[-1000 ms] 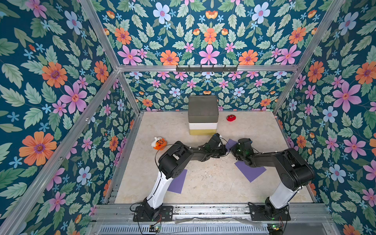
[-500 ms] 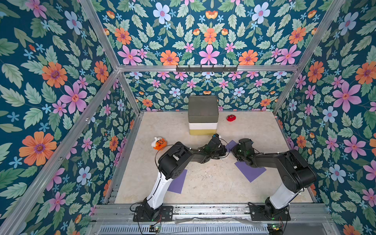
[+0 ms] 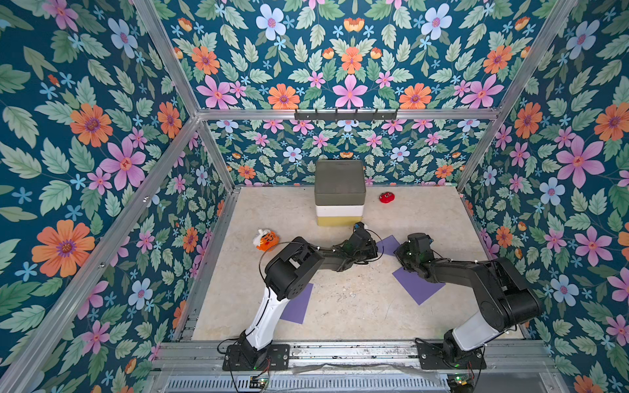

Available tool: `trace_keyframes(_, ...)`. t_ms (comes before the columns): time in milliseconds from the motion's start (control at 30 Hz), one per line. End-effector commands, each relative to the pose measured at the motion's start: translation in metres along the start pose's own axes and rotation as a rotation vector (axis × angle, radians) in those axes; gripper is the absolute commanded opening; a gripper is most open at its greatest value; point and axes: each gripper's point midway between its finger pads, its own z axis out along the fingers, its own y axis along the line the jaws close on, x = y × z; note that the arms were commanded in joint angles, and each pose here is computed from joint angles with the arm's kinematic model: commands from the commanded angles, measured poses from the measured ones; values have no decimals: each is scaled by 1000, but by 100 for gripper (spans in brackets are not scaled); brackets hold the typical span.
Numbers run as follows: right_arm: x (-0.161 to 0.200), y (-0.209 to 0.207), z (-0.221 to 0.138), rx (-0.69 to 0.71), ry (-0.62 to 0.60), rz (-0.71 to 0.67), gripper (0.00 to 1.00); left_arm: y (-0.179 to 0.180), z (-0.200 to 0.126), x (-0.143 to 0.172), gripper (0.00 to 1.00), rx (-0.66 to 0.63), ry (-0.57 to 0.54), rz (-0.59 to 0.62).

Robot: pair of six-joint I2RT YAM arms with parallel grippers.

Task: Fold the square paper diagonally
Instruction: Adjust the paper at the center of the board.

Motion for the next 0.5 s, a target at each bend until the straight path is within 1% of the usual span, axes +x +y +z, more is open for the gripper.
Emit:
trace_keyframes(0,-4,-8,-5,24,-16,-11,15,58,-5,30,0,-230,96,-10)
trace_keyframes(467,-14,-36,-16,87,-37,-4,15,58,-3,30,0,-231,98,-9)
